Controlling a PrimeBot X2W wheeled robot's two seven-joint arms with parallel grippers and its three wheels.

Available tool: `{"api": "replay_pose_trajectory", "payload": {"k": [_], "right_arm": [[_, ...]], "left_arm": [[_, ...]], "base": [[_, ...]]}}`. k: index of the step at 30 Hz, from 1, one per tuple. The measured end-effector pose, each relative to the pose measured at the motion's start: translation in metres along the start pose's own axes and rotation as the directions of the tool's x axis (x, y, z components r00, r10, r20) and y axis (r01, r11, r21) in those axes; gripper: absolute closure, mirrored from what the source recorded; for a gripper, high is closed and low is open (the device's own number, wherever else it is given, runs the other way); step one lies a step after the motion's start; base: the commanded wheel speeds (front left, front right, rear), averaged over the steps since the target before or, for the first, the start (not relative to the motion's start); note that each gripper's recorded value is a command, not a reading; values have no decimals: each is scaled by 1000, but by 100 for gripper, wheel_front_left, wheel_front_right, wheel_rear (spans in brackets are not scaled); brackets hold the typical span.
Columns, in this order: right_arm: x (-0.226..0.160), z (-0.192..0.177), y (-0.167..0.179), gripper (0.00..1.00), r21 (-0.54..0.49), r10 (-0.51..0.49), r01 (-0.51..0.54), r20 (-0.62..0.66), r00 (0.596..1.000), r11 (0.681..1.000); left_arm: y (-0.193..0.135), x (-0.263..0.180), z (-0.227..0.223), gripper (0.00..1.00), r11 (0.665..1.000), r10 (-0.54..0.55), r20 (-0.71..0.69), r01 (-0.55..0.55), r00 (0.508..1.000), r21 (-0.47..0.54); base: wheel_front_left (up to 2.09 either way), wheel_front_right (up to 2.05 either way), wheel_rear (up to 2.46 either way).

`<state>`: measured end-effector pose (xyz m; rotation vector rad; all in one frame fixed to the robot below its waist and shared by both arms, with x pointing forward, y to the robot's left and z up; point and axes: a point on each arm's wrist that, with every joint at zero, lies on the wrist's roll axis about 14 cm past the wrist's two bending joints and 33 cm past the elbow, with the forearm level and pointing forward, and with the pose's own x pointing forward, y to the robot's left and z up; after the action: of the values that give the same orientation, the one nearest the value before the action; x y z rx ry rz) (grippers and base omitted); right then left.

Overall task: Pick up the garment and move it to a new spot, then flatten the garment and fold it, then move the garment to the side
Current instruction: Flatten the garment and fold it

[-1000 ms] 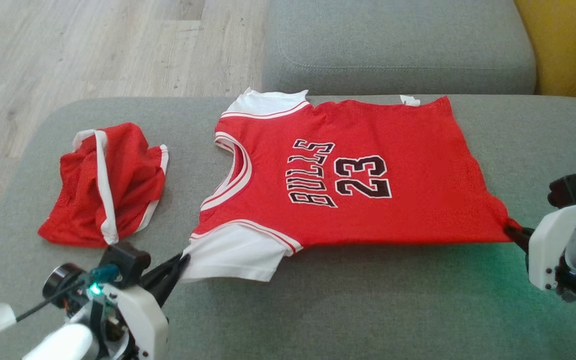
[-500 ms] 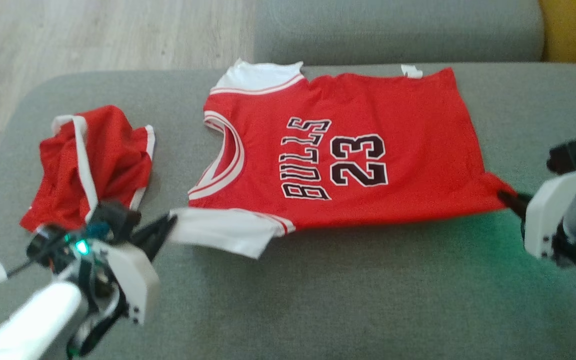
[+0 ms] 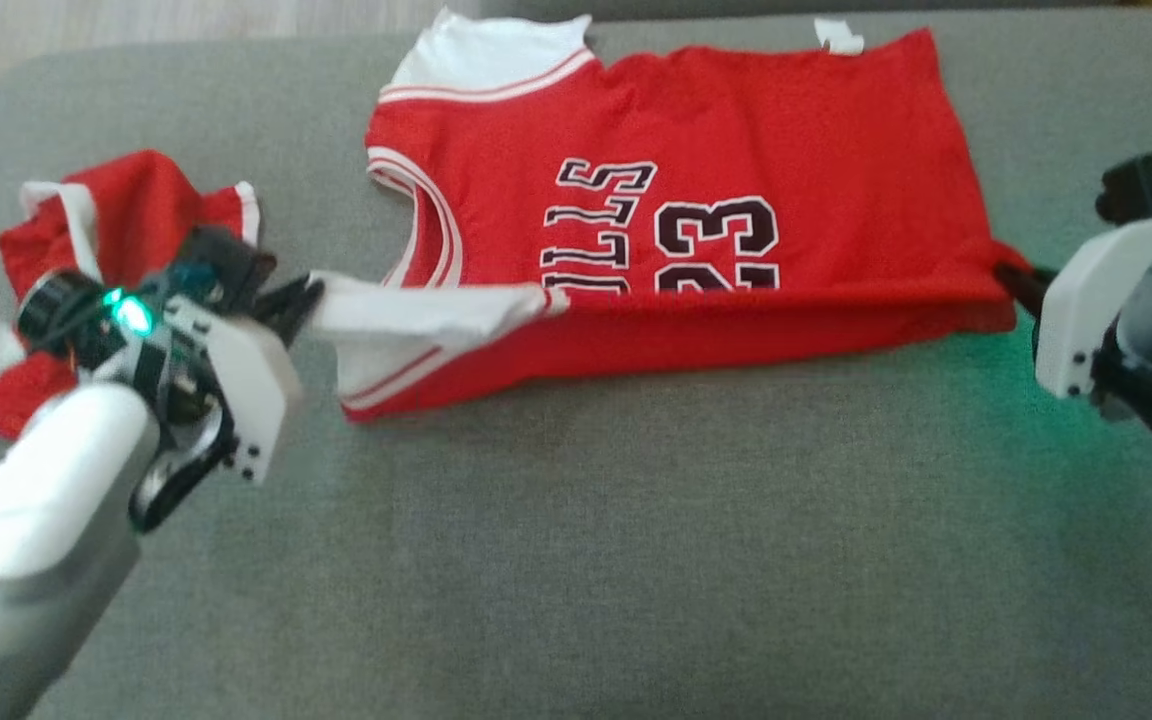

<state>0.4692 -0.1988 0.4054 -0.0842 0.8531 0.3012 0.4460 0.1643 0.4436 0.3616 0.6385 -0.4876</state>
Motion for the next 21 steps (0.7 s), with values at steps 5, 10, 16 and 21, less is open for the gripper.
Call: {"api": "replay_pose_trajectory", "payload": {"k": [5,10,16,21], "right_arm": [[17,1,-5,100,-1,-10,10,-23,1000,1000],[29,1,-5,100,-4,-12,12,-35,999,1000],[36,28,-17,0,-8,-48,49,73,996,999],[29,68,-17,0,42,-69,59,288,955,997]], "left_arm": [[11,23,0,100,999,13,-40,-11,999,47],[15,38,1,100,999,9,-44,-8,999,42],[33,50,24,0,995,93,69,-96,993,39],[61,35,88,0,969,247,357,-239,901,-67]], "base": [[0,0,0],[0,0,0],[0,0,0],[0,0,0]]}}
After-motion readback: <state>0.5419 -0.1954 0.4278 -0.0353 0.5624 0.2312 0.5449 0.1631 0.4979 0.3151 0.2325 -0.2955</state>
